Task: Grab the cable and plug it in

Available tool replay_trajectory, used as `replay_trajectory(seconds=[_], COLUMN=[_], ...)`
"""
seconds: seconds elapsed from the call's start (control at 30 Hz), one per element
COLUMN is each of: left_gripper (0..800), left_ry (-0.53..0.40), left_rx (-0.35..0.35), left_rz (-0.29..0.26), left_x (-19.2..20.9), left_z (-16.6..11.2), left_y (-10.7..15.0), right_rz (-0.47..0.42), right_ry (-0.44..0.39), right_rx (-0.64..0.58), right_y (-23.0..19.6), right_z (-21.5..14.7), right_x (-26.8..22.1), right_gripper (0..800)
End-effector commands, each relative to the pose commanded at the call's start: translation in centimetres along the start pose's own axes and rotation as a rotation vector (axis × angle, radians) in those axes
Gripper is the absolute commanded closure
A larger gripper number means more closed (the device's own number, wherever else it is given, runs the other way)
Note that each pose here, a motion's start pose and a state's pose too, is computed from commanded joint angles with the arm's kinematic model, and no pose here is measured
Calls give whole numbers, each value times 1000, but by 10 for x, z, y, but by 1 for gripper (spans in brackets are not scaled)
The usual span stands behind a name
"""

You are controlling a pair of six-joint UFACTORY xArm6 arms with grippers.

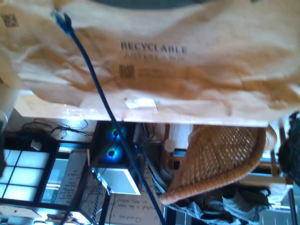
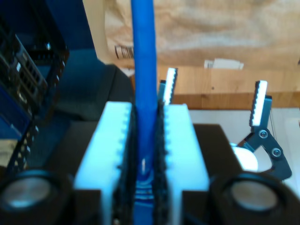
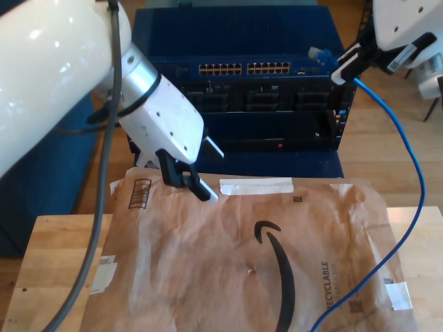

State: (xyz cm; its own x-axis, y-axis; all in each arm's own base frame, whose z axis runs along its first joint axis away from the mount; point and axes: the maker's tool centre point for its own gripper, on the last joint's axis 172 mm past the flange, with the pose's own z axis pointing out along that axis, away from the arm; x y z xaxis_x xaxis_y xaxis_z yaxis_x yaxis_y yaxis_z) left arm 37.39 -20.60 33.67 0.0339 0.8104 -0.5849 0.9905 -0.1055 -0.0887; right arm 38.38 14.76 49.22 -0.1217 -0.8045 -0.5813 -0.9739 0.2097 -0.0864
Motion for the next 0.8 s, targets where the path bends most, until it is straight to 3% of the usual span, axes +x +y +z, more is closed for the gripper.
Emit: replay_trajectory(seconds=[0.17, 0.57, 0.7, 0.8], left_gripper=[1, 1, 1, 1], left_ry=[-43, -243, -321, -327], left_rx=[-72, -72, -45, -50], left_rz=[57, 159, 165, 164], left_x=[-36, -111, -131, -132], left_z=[-34, -65, -69, -71], left_y=[14, 2, -7, -6], right_rz=[-5, 23, 23, 15], right_ry=[-6, -70, -71, -77], right_rx=[10, -1, -8, -29], right_y=[6, 12, 12, 15], right_z=[-5, -6, -3, 4], right_x=[-5, -27, -28, -33], right_gripper=[796, 796, 796, 796])
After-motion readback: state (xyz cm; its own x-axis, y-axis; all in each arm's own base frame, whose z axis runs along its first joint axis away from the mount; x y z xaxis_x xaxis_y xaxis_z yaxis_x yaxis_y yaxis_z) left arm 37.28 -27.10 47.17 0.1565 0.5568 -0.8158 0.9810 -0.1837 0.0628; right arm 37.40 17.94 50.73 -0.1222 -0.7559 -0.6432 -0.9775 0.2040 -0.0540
